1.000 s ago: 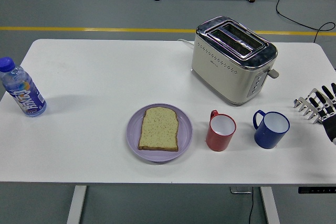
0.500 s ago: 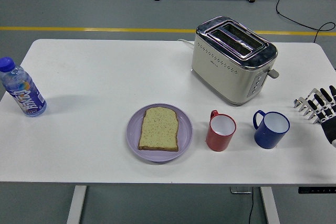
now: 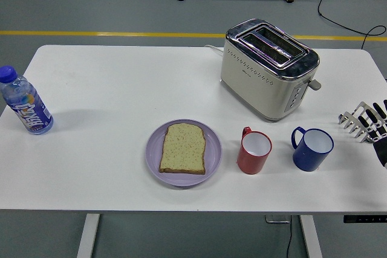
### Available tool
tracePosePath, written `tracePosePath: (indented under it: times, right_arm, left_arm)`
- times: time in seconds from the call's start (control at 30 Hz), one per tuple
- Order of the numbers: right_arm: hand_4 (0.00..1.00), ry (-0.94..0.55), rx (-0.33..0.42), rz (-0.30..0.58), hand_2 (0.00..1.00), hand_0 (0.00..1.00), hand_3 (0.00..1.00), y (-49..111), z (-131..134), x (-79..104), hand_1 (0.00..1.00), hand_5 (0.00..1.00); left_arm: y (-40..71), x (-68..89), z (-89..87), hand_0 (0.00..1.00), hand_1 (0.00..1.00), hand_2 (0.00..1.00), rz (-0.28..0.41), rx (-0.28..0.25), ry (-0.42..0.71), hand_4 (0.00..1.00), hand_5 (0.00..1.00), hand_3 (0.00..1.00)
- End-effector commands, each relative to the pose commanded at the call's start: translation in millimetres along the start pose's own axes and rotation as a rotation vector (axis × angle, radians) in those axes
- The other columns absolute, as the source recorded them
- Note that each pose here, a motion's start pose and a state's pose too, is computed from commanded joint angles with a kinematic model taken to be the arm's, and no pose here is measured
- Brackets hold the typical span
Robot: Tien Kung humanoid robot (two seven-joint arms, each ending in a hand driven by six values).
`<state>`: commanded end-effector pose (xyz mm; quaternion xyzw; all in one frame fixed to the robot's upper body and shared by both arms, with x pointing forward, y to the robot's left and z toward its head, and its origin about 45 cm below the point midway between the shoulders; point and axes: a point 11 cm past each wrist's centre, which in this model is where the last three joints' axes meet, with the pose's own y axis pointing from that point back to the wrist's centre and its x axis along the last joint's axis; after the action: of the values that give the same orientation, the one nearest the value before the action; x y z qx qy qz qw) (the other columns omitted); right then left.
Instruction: Pick up the cup,pour liquid into bread,place the cup on the desk
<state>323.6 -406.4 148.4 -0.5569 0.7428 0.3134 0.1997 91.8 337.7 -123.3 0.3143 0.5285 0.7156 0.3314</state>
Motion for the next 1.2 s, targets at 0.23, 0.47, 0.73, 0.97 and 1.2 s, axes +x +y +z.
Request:
tracePosePath:
  times: [0.23, 0.47, 0.73, 0.97, 1.2]
  right_arm:
    - [0.686, -0.004, 0.006, 0.007, 0.630, 0.651, 0.605, -0.9, -1.7, 1.0, 0.557, 0.212]
    - [0.685, -0.008, 0.014, 0.007, 0.629, 0.650, 0.603, -1.8, -4.0, 0.5, 0.555, 0.208]
    - [0.685, -0.010, 0.018, 0.011, 0.626, 0.649, 0.603, -2.2, -4.7, 0.5, 0.553, 0.205]
    - [0.683, -0.011, 0.018, 0.013, 0.625, 0.649, 0.602, -2.0, -4.7, 1.1, 0.553, 0.203]
    - [0.681, -0.010, 0.015, 0.017, 0.625, 0.649, 0.602, -1.1, -3.9, 2.9, 0.553, 0.197]
  left_arm:
    - [0.1, -1.0, 1.5, 0.690, 0.756, 0.773, -0.002, -0.002, 0.001, 0.396, 0.998, 0.611]
    - [0.2, -2.0, 2.4, 0.690, 0.756, 0.773, -0.003, -0.003, 0.000, 0.396, 0.998, 0.611]
    - [0.2, -2.7, 3.3, 0.690, 0.756, 0.773, -0.005, -0.004, 0.001, 0.396, 0.998, 0.611]
    - [0.2, -2.7, 2.7, 0.690, 0.756, 0.773, -0.004, -0.004, 0.001, 0.396, 0.998, 0.611]
    - [0.2, -2.8, 2.1, 0.690, 0.756, 0.773, -0.003, -0.001, 0.000, 0.396, 0.998, 0.611]
